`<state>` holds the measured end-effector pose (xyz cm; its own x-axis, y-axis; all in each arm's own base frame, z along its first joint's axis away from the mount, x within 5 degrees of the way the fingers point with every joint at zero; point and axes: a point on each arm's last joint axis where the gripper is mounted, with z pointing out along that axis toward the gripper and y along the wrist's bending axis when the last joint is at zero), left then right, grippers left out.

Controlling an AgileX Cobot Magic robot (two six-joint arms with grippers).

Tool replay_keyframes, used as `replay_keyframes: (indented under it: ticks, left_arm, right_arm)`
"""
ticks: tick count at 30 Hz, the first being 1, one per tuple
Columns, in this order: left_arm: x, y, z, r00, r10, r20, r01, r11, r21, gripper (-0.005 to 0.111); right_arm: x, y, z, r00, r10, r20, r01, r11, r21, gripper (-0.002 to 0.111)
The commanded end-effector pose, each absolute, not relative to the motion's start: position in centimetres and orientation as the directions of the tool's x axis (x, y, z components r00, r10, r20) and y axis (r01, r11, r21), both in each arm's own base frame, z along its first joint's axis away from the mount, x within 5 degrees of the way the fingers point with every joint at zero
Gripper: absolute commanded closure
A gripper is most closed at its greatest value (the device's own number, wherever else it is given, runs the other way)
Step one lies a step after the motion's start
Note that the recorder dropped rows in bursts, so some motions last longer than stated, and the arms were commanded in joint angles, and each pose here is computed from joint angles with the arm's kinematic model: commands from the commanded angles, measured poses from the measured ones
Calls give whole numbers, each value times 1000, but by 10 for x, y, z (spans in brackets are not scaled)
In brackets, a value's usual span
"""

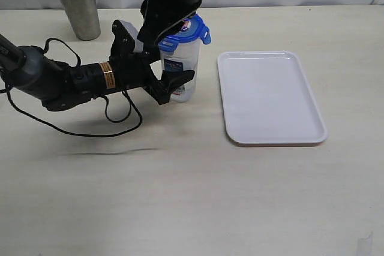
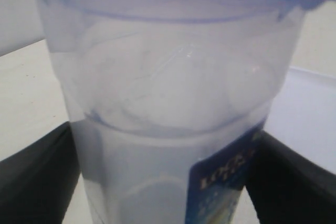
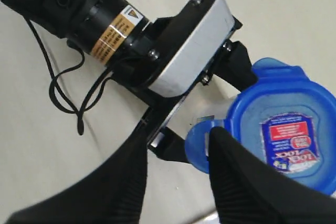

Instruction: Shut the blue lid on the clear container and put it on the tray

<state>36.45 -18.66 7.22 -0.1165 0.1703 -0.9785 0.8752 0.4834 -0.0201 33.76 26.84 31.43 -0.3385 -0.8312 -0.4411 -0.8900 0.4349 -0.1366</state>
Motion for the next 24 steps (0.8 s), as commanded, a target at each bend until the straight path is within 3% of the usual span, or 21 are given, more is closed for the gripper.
replay_keyframes:
  ticks: [1,18,24]
  left_arm:
    - [362,-187,66,-139,217,-966,884,466,-22,107]
    - [362,-187,67,-136,212,-968,885,464,-23,107]
    - [361,-187,68,-132,204,-970,887,462,-24,107]
  right_arm:
    - [343,266,315,-329,-845,-421,-870,445,-214,70]
    - [363,277,257,-289,-924,-250,-891,355,-282,70]
    - [365,278,238,-265,-961,-85,-884,277,-376,70]
